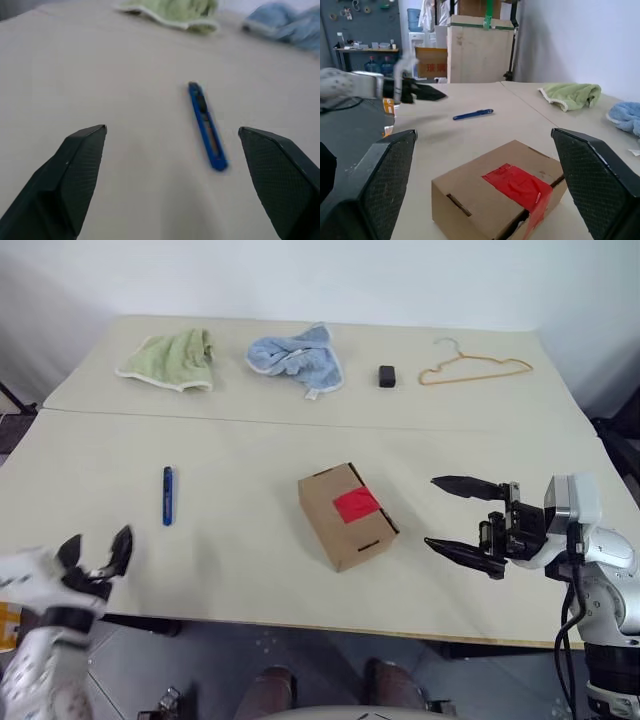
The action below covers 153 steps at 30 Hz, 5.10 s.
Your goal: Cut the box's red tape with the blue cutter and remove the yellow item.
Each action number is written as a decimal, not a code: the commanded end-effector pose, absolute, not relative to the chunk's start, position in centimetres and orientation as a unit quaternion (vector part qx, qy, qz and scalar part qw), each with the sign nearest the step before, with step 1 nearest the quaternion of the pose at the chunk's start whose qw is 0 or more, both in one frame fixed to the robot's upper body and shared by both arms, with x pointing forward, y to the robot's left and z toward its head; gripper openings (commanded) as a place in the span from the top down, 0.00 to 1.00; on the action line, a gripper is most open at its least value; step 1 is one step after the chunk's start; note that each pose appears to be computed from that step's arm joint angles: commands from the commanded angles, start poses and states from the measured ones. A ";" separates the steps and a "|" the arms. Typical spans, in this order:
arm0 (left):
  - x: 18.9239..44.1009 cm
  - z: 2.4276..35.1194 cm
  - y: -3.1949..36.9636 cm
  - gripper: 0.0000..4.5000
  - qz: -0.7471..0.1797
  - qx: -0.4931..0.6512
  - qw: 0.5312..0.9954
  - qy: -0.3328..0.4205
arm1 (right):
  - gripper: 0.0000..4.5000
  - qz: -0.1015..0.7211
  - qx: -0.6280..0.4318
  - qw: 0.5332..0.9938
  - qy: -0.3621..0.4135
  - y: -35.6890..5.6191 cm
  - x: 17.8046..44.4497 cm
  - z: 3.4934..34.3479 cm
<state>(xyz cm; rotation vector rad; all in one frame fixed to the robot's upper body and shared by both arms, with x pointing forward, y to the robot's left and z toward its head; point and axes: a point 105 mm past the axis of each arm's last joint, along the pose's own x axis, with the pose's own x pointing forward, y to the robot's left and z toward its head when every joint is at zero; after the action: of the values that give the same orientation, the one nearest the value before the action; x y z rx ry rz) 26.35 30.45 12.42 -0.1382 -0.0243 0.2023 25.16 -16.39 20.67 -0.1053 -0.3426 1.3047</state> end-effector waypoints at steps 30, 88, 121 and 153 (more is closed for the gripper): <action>30.8 6.2 25.8 0.72 0.119 -0.147 0.961 0.204 | 0.00 0.564 -0.075 0.800 -0.188 -16.9 23.7 21.5; 23.0 10.0 9.4 0.90 -0.657 0.366 0.619 0.227 | 0.99 0.608 -0.132 0.770 0.143 -6.5 20.6 10.7; 23.0 10.3 9.0 0.90 -0.634 0.360 0.646 0.225 | 0.99 0.642 -0.166 0.739 0.120 -6.2 23.2 8.1; 22.9 10.3 8.4 0.90 -0.637 0.355 0.645 0.229 | 0.99 0.647 -0.186 0.725 0.147 -6.1 21.6 9.7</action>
<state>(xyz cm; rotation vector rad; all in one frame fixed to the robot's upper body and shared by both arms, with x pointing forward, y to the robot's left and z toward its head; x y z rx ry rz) 23.11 8.79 10.29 0.8029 0.5313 -1.4405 21.76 -6.00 9.39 -0.4071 0.3454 1.4259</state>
